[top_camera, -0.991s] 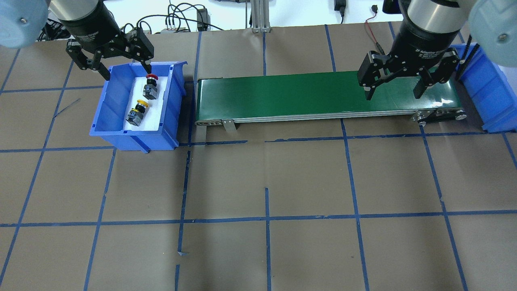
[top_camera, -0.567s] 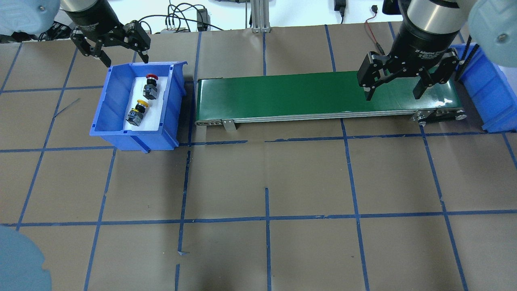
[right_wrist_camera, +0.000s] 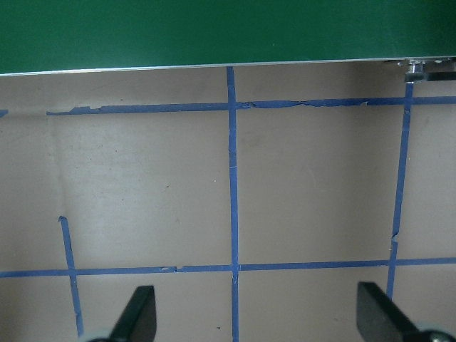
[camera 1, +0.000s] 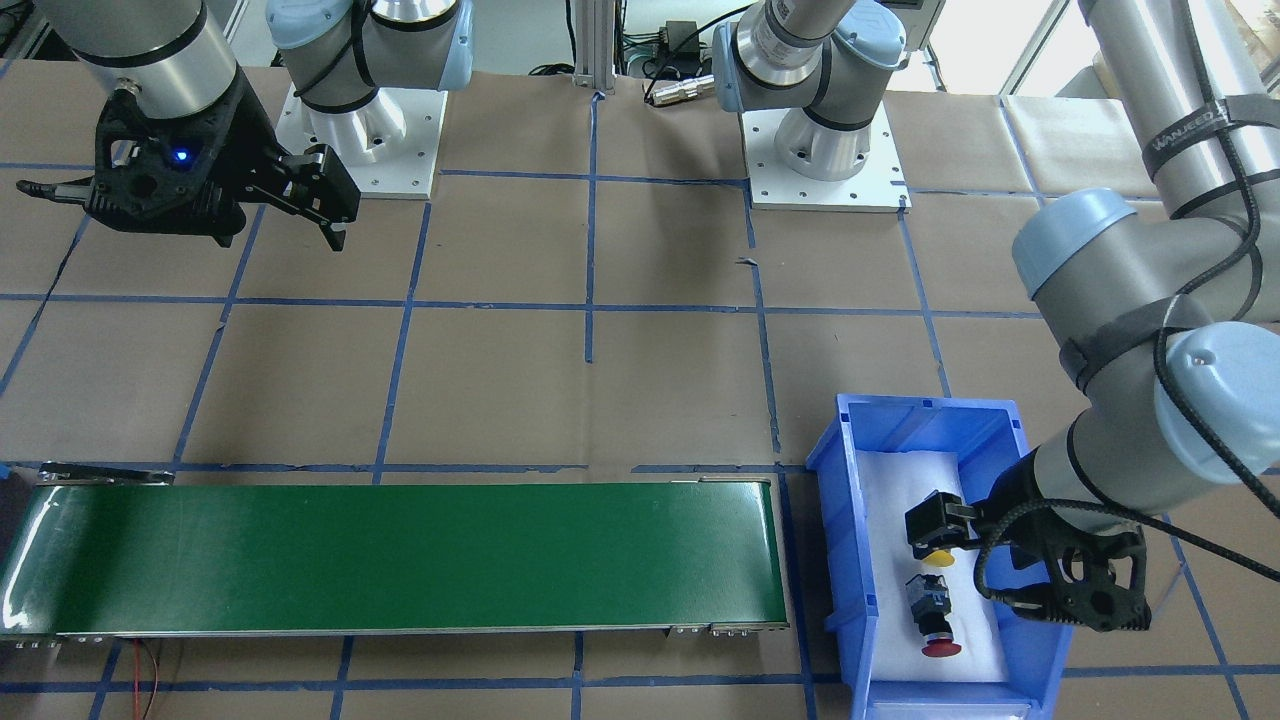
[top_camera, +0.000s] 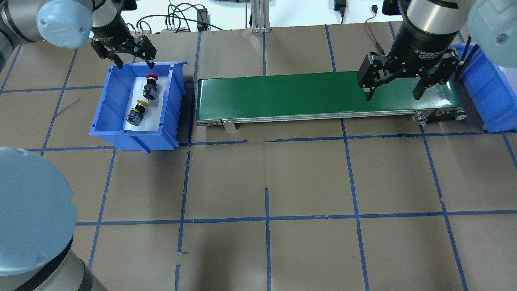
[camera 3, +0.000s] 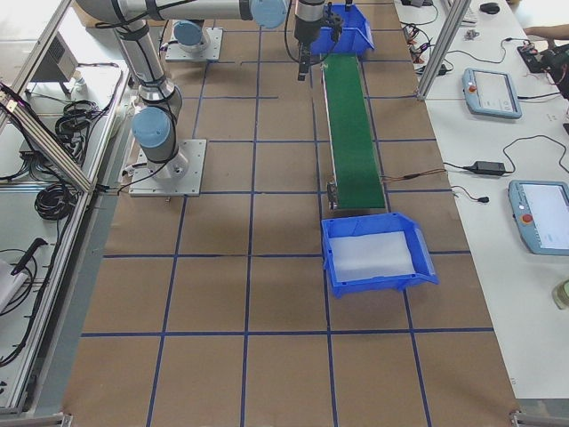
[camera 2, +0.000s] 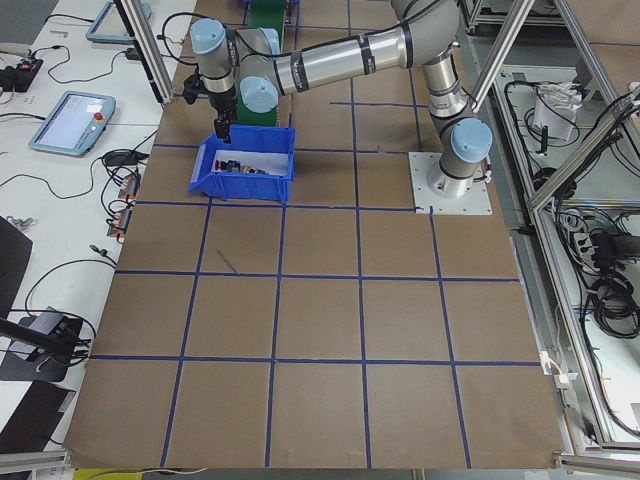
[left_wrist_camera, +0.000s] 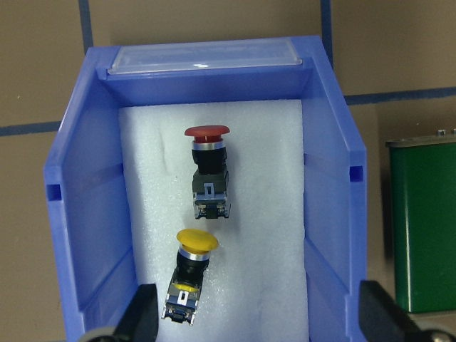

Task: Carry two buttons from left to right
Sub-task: 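Lower the left gripper and grasp the red-capped button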

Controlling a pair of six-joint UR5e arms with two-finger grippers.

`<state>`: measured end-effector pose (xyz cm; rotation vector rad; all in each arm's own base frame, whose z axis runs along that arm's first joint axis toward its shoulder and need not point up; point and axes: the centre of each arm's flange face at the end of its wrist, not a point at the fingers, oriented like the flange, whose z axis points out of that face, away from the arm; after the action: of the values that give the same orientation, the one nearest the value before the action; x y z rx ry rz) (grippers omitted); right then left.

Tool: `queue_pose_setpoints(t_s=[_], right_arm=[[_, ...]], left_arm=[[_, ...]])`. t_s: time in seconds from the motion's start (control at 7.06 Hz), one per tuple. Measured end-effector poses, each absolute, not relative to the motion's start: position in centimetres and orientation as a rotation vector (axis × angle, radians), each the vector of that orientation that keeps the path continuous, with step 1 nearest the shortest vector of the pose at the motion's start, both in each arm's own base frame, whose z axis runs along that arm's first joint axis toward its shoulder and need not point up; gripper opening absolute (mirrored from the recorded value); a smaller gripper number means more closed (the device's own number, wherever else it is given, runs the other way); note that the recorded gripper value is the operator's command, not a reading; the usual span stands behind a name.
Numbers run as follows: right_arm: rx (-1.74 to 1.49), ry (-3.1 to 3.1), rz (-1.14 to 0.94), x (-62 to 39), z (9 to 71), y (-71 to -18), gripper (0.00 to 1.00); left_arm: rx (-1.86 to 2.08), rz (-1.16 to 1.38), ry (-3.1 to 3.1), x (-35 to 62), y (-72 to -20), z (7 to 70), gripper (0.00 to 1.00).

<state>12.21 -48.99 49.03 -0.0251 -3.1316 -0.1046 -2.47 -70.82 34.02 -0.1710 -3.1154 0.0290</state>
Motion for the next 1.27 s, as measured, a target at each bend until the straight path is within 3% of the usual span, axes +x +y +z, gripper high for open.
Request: queue_pose_setpoints(t_s=[0.28,0.42,1.27], right_arm=[[-0.024,-3.132,-0.105,12.2,49.0,-49.0,1.00],[-0.025,-3.132,-0.105,12.2,49.0,-49.0,1.00],[-0.024,-3.132,-0.106,12.2,49.1,-48.9,1.00]], left_arm=[[-0.175,-0.014,-3.109,-2.3,-72.0,30.5,0.74],[-0.171,-0.030,-3.108,-2.1,-72.2,29.6,0.71],[-0.137,-0.169,-3.111,-0.3,-72.8,24.1,0.71]])
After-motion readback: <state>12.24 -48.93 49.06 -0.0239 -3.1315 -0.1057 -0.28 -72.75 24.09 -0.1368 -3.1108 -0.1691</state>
